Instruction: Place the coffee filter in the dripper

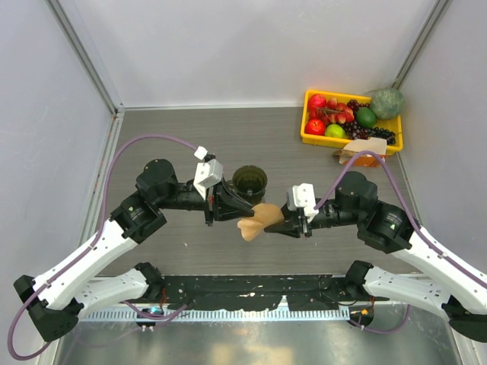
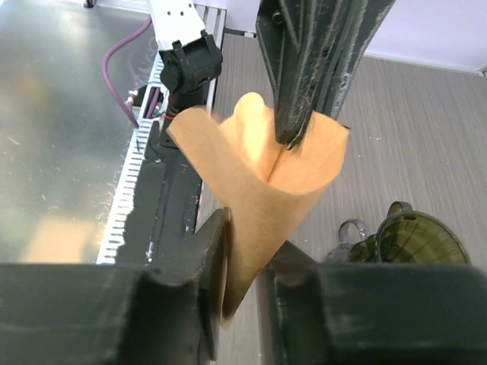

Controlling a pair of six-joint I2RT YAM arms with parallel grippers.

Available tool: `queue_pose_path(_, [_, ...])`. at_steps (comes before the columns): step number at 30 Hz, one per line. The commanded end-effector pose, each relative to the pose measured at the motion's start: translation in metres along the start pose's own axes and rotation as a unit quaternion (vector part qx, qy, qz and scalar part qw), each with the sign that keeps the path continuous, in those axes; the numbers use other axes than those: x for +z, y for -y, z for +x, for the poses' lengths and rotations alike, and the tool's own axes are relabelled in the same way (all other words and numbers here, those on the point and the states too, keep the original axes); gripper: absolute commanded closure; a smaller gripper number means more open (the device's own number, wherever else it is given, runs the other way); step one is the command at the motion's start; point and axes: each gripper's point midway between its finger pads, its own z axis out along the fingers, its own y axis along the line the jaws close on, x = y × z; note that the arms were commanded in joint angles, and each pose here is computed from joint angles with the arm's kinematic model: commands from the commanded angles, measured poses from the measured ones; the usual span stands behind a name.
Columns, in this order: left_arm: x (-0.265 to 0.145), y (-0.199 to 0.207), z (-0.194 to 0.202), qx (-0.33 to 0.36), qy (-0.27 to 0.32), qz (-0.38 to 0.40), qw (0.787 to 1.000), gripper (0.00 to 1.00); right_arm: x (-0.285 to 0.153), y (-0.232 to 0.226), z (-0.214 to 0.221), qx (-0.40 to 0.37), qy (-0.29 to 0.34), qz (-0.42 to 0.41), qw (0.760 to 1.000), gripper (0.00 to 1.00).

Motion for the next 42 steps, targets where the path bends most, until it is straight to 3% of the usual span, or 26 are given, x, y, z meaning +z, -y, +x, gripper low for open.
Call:
queue_pose_path(1, [-0.002, 0.004, 0.001, 0.014, -0.002, 0.006, 1.000, 1.00, -0.009, 0.007, -0.032, -0.024, 0.032, 0.020, 0.999, 0.55])
queue_pose_path(3, [-0.004, 0.003, 0.001, 0.017, -0.004, 0.001, 1.000, 1.00, -0.010, 0.008, -0.035, -0.022, 0.031, 0.023, 0.999, 0.46])
queue_pose_path(6, [-0.004, 0.003, 0.002, 0.019, -0.006, 0.001, 1.000, 1.00, -0.012, 0.010, -0.040, -0.026, 0.030, 0.028, 0.999, 0.45])
queue_pose_path(10, [-0.003, 0.002, 0.003, 0.021, -0.006, 0.000, 1.000, 1.00, -0.012, 0.011, -0.037, -0.033, 0.021, 0.029, 0.999, 0.61])
queue_pose_path(14, [-0.003, 0.006, 0.001, 0.021, -0.004, 0.011, 1.000, 1.00, -0.011, 0.011, -0.033, -0.036, 0.016, 0.027, 0.999, 0.84])
queue_pose_path(17, [-0.003, 0.008, 0.000, 0.020, -0.003, 0.016, 1.000, 1.00, -0.011, 0.013, -0.033, -0.040, 0.017, 0.031, 0.999, 0.95])
queue_pose_path(18, [-0.004, 0.007, 0.001, 0.021, -0.005, 0.013, 1.000, 1.00, -0.011, 0.013, -0.033, -0.039, 0.016, 0.032, 0.999, 0.95])
queue_pose_path(21, [-0.006, 0.004, 0.007, 0.025, -0.013, 0.001, 1.000, 0.50, -0.013, 0.015, -0.036, -0.042, 0.018, 0.038, 0.998, 0.95])
queue_pose_path(24, [-0.007, -0.006, 0.014, 0.022, -0.016, -0.027, 0.999, 0.22, -0.013, 0.013, -0.038, -0.043, 0.021, 0.034, 0.998, 0.95])
queue_pose_path(28, [-0.007, -0.029, 0.019, 0.027, -0.024, -0.082, 0.996, 0.13, -0.011, 0.008, -0.041, -0.032, 0.030, 0.018, 0.999, 0.95])
queue_pose_path(38, [0.003, -0.042, 0.034, 0.044, -0.049, -0.111, 0.992, 0.10, -0.002, 0.010, -0.048, 0.006, 0.051, 0.016, 0.999, 0.95])
queue_pose_path(42, [0.005, -0.050, 0.034, 0.048, -0.050, -0.128, 0.989, 0.01, 0.001, 0.009, -0.051, 0.022, 0.056, 0.008, 0.998, 0.95])
